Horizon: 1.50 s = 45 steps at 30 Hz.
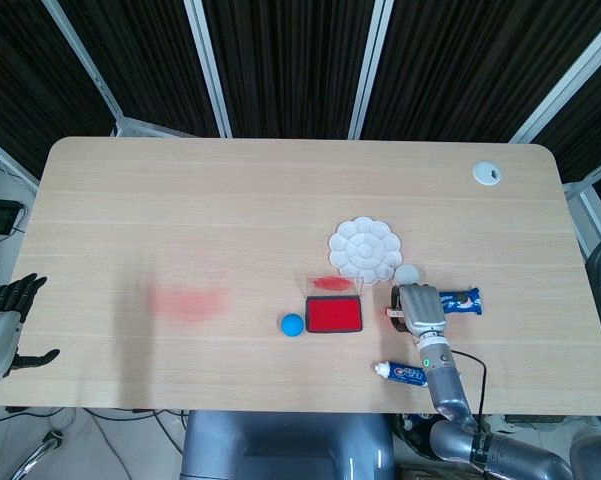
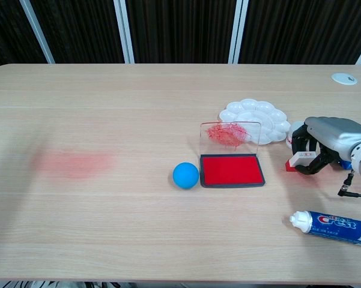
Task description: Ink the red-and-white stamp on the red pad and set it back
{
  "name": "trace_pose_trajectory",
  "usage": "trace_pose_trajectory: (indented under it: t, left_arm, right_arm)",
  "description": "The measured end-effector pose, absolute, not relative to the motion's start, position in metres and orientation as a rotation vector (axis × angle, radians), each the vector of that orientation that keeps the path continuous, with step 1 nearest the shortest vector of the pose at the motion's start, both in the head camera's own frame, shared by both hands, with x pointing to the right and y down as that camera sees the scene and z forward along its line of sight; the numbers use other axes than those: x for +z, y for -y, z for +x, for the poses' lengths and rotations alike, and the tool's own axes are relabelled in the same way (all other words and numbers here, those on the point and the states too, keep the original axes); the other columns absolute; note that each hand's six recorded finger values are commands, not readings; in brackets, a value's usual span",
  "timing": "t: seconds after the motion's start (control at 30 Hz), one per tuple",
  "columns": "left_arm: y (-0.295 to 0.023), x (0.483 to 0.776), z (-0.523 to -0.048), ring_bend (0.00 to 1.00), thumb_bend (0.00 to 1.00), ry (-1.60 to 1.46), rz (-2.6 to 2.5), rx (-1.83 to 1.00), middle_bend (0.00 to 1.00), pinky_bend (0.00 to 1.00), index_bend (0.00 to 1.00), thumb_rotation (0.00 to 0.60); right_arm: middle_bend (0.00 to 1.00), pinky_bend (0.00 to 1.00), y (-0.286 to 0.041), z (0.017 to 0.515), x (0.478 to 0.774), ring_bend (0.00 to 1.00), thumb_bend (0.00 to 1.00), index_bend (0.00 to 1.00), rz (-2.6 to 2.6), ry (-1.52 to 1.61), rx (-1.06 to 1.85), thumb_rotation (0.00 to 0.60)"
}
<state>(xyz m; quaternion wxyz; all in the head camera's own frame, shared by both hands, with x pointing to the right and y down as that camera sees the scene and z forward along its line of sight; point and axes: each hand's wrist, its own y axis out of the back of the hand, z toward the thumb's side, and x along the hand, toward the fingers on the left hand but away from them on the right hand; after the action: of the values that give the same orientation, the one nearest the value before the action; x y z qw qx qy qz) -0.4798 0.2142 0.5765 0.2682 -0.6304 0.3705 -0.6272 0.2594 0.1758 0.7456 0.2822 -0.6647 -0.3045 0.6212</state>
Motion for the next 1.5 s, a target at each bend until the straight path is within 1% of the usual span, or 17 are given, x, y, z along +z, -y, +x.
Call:
trace_pose_trajectory:
  t: [0.33, 0.67, 1.03, 1.4, 1.5]
  left_arm:
    - [-0.2143, 0.5764, -0.4799, 0.00, 0.03, -0.998, -1.704, -1.694, 0.00, 0.00, 0.00, 0.600]
    - [-0.2141, 0.5762, -0.4802, 0.00, 0.03, -1.000, -1.706, -1.696, 0.00, 0.00, 0.00, 0.600]
    - [-0.2140, 0.5760, -0.4805, 0.00, 0.03, -1.002, -1.708, -1.698, 0.00, 0.00, 0.00, 0.600]
    - [-0.2141, 0.5758, -0.4805, 0.00, 0.03, -1.002, -1.708, -1.698, 0.00, 0.00, 0.00, 0.600]
    - [-0.2141, 0.5758, -0.4806, 0.00, 0.03, -1.002, -1.707, -1.698, 0.00, 0.00, 0.00, 0.600]
  right_arm:
    - [0.51, 0.44, -0.1710, 0.2558, 0.7432, 0.44, 0.36, 0.68, -1.757, 0.763, 1.682, 0.600]
    - [0.50, 0.44, -0.1692, 0.2545, 0.7422, 0.44, 0.36, 0.66, -1.740, 0.711, 1.723, 0.600]
    - [0.48, 0.43, -0.1685, 0.2520, 0.7420, 0.43, 0.32, 0.58, -1.737, 0.695, 1.736, 0.600]
    - [0.47, 0.42, -0.1670, 0.2511, 0.7405, 0.42, 0.31, 0.56, -1.730, 0.694, 1.738, 0.600]
    - [0.46, 0.41, -0.1669, 0.2506, 0.7400, 0.42, 0.30, 0.54, -1.731, 0.694, 1.738, 0.600]
